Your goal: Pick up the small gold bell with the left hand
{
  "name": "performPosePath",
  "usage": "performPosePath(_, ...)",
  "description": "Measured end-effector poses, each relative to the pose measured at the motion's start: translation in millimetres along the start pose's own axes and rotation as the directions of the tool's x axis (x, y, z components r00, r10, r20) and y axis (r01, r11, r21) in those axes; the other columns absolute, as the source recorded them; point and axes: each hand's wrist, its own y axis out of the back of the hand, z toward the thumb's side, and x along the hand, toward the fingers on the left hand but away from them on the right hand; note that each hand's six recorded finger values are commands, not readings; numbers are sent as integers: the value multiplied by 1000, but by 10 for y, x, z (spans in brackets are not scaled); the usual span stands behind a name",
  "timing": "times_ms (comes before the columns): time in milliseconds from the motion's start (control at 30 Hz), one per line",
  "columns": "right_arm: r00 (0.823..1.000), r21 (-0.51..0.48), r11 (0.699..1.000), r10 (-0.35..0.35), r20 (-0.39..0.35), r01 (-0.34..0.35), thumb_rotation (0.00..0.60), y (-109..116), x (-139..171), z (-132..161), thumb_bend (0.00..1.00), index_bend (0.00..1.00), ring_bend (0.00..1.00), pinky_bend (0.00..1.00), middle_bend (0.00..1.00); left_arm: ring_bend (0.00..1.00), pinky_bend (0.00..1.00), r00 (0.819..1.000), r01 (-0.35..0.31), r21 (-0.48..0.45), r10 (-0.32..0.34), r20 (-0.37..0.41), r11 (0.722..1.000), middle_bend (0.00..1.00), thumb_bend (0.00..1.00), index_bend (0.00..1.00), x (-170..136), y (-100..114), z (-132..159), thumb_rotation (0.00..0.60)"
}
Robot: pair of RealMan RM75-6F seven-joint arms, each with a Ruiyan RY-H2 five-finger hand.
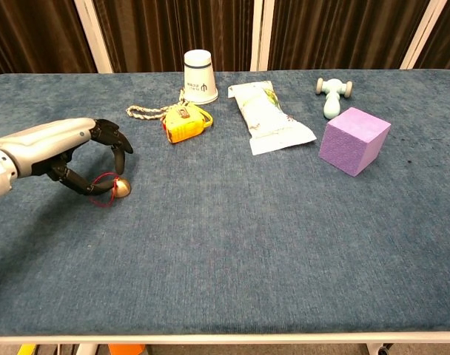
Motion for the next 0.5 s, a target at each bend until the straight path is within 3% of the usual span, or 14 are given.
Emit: performPosePath(500, 1000, -1, 1000, 4, 5, -4, 600, -9, -2, -10, 181, 0, 0, 0, 0, 16, 0, 1000, 8, 4, -8, -9, 1000, 244, 375, 529, 21, -17, -7, 600)
